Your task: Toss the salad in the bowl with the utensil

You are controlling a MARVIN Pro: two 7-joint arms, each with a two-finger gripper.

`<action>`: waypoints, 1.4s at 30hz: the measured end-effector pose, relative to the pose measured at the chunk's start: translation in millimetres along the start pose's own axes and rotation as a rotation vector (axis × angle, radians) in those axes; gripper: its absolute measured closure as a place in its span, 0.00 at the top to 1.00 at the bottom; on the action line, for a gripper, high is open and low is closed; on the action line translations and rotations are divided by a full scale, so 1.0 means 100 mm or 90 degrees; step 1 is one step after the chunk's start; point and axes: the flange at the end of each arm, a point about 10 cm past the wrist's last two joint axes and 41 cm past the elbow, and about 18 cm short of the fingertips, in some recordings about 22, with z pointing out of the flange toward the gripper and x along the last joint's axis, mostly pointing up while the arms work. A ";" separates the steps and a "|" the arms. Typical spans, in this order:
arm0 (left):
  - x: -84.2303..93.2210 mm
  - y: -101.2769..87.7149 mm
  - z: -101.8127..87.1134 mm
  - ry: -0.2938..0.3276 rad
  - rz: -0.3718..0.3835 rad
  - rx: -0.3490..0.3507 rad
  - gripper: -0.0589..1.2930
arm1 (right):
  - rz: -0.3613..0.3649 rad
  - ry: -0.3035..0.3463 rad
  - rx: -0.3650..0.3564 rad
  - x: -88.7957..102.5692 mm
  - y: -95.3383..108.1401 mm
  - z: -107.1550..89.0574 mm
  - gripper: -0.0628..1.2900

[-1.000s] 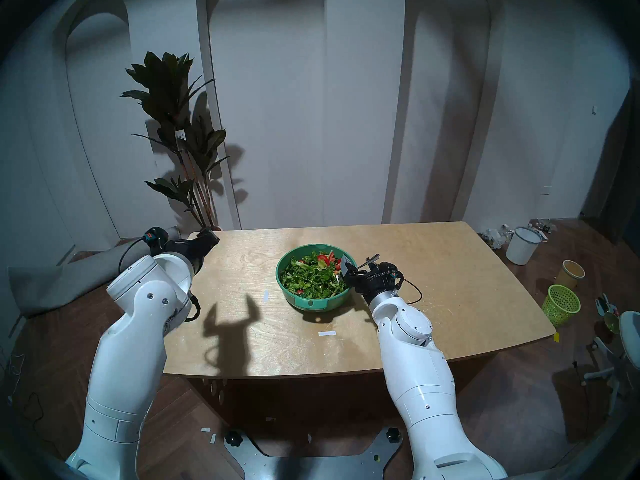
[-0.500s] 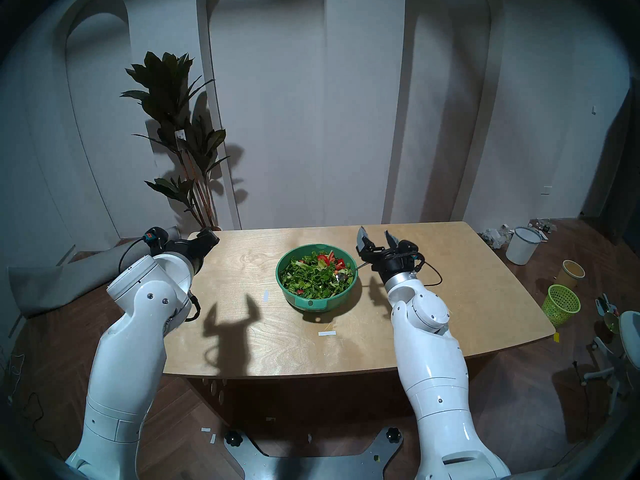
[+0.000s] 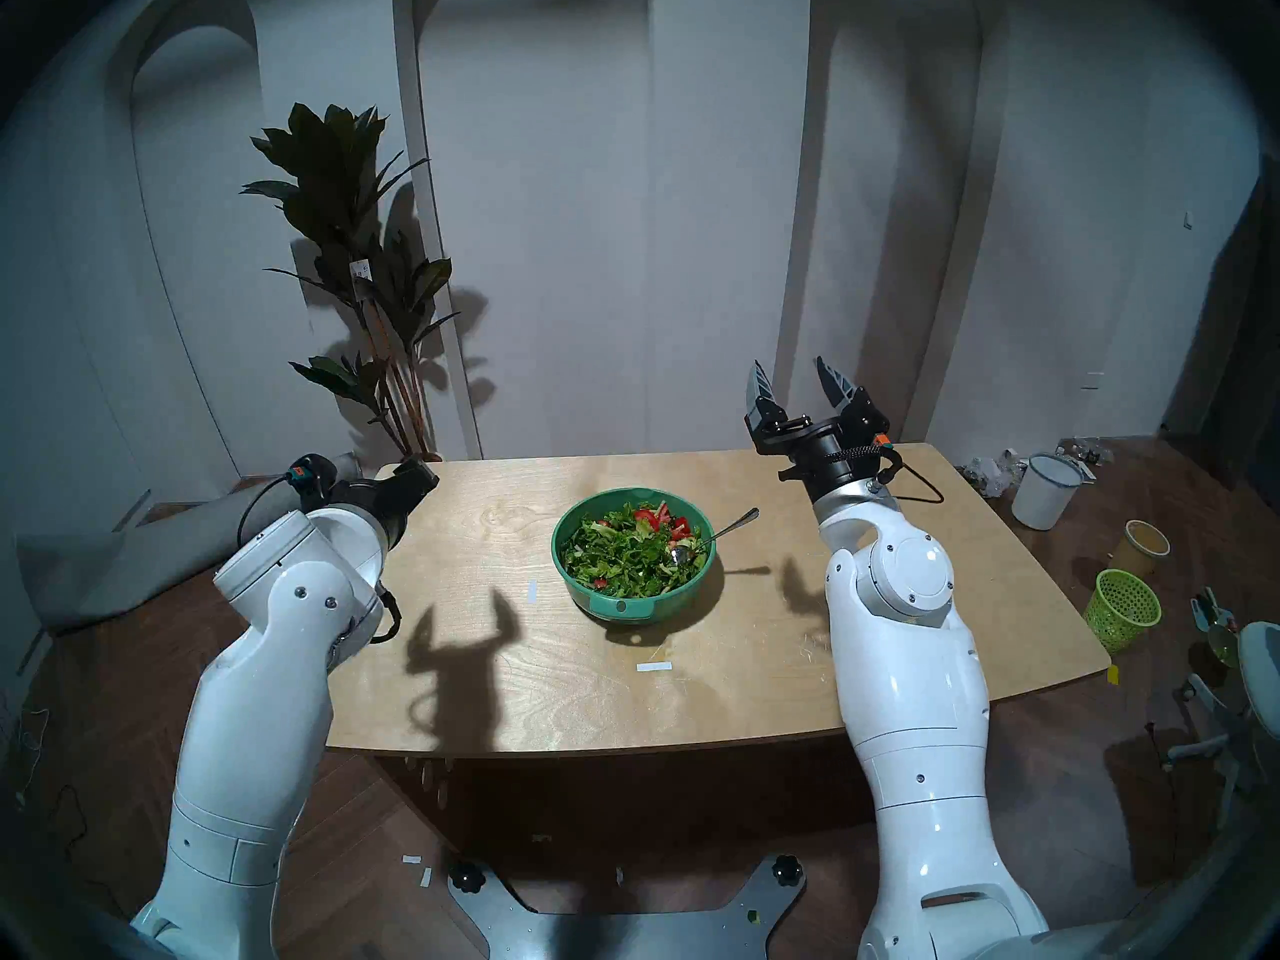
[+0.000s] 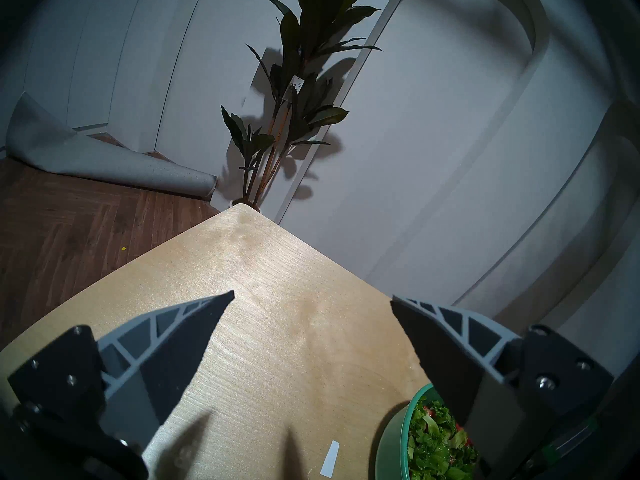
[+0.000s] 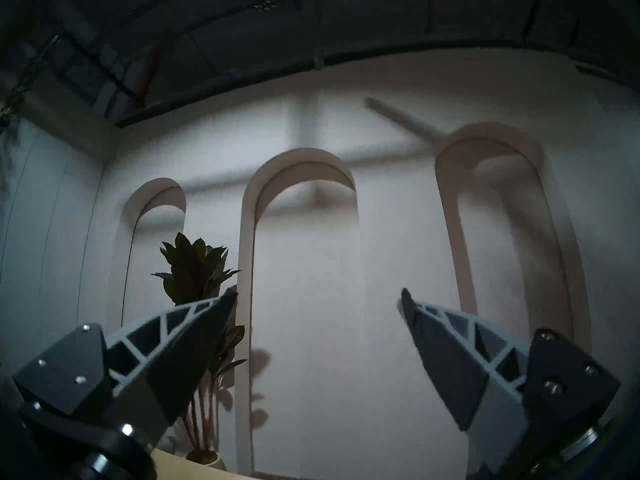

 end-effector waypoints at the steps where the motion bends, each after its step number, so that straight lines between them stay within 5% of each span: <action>1: 0.00 0.00 0.00 0.000 0.000 0.000 0.97 | -0.010 0.002 0.002 0.02 0.00 -0.01 0.94; 13: 0.00 0.00 0.00 0.000 0.000 0.000 0.97 | -0.129 -0.057 -0.079 0.17 0.25 -0.49 0.94; 29: 0.00 0.00 0.00 0.000 0.000 0.000 0.97 | -0.126 -0.221 -0.211 -0.18 0.27 -1.39 0.94; 42: -0.01 0.03 0.00 0.011 0.019 -0.023 0.97 | -0.134 -0.260 -0.241 -0.06 0.02 -1.71 0.94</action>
